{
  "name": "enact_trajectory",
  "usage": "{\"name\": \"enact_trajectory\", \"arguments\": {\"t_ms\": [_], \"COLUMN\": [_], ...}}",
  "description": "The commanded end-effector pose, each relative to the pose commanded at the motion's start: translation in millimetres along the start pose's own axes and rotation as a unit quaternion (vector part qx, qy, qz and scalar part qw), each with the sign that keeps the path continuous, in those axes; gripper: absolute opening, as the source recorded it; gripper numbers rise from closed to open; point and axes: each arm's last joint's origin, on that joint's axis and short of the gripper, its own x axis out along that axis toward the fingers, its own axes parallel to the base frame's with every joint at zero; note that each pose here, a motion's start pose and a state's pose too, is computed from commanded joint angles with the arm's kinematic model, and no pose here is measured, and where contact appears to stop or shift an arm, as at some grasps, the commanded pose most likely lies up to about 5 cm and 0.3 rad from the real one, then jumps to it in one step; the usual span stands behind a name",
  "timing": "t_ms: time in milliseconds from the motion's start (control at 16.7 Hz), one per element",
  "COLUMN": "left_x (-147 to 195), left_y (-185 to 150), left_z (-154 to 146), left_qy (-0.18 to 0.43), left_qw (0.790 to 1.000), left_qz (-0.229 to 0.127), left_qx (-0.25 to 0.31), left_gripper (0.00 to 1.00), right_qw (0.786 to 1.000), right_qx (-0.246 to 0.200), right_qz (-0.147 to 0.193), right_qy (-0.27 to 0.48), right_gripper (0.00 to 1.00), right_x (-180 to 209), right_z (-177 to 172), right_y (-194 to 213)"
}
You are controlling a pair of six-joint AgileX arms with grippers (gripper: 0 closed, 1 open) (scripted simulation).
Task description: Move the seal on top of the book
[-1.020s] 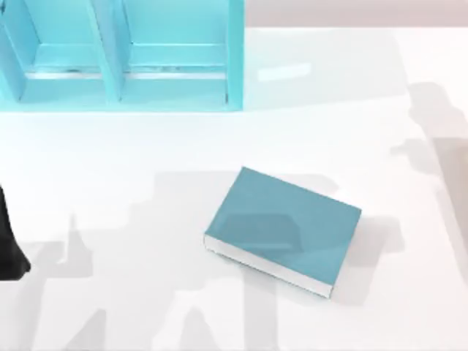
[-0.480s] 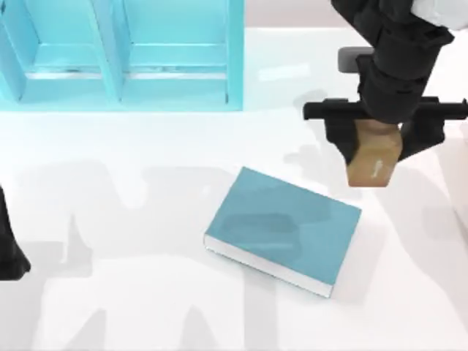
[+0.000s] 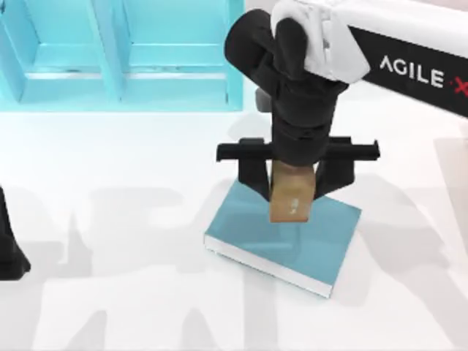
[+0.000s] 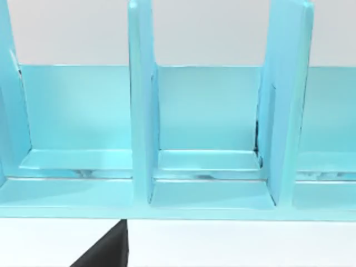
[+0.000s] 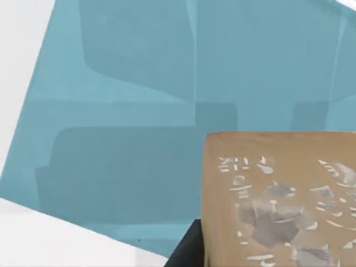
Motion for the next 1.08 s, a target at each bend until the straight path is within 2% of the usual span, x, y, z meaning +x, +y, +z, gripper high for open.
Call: {"name": "enact_trajectory", "arguments": {"t_ms": [600, 1080], "left_x": [0.0, 0.0], "left_y": [0.0, 0.0], "left_z": [0.0, 0.0], "left_qy": [0.000, 0.000], "left_qw": [1.000, 1.000], "left_qz": [0.000, 0.000], "left_qx": [0.000, 0.000], "left_gripper": [1.00, 1.00], "right_qw": [1.000, 1.000], "right_qx": [0.000, 0.000], "right_qz": [0.000, 0.000], "right_qy": [0.000, 0.000], "right_gripper": [0.00, 0.60], "right_x": [-5.0, -5.0], "right_z": [0.0, 0.0], "right_y": [0.0, 0.0]}}
